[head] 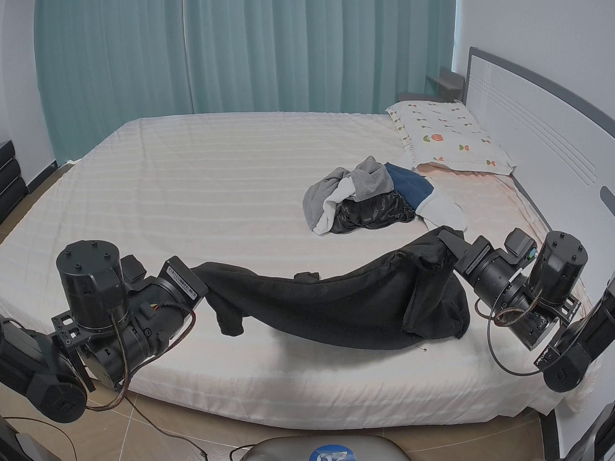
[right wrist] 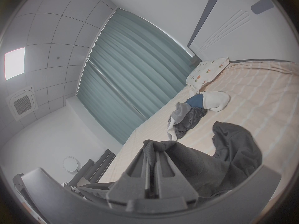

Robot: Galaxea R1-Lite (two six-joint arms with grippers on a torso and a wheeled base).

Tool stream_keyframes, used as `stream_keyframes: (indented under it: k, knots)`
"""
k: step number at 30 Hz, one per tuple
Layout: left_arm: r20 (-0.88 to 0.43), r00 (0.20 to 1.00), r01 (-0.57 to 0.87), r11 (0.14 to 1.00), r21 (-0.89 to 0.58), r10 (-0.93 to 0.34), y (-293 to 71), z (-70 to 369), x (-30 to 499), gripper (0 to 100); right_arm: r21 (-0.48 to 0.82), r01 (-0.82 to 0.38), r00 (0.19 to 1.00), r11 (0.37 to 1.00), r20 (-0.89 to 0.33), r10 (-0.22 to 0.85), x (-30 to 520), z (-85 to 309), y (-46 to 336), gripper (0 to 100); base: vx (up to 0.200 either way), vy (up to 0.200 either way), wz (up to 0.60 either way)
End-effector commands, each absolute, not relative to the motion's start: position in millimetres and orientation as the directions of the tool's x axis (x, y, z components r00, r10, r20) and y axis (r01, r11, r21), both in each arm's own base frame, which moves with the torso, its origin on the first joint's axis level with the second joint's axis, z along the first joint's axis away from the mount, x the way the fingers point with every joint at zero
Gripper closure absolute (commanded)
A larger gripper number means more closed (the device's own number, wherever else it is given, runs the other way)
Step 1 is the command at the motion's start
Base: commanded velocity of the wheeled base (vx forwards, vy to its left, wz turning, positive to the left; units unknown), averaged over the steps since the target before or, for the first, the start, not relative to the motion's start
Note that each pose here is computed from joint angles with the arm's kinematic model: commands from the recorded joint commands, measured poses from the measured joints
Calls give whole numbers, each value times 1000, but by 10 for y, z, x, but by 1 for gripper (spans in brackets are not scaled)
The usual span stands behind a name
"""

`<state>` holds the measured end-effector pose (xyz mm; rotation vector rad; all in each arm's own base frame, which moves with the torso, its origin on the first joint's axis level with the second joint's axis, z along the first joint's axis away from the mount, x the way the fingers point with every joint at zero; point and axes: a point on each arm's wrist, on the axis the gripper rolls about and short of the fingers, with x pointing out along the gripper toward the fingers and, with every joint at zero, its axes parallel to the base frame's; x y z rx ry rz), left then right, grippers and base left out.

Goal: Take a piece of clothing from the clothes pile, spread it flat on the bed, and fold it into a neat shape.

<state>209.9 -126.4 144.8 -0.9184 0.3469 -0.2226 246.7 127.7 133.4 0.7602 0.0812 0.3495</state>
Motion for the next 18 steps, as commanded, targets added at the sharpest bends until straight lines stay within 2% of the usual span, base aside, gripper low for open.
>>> stream_keyframes:
  k: [1, 9, 18]
  knots:
    - [-195, 923, 41, 590, -806, -331, -1253, 1456, 2087, 100, 688, -284, 939, 668, 56, 340, 2476, 1322, 1283, 100, 0, 200, 0]
    - [-139, 950, 62, 604, -795, -281, -1190, 1600, 2024, 100, 688, -297, 936, 663, 74, 343, 2456, 1365, 1281, 100, 0, 200, 0]
    - [-134, 953, 66, 619, -783, -271, -1134, 1623, 1932, 100, 688, -313, 931, 655, 86, 354, 2433, 1360, 1303, 100, 0, 200, 0]
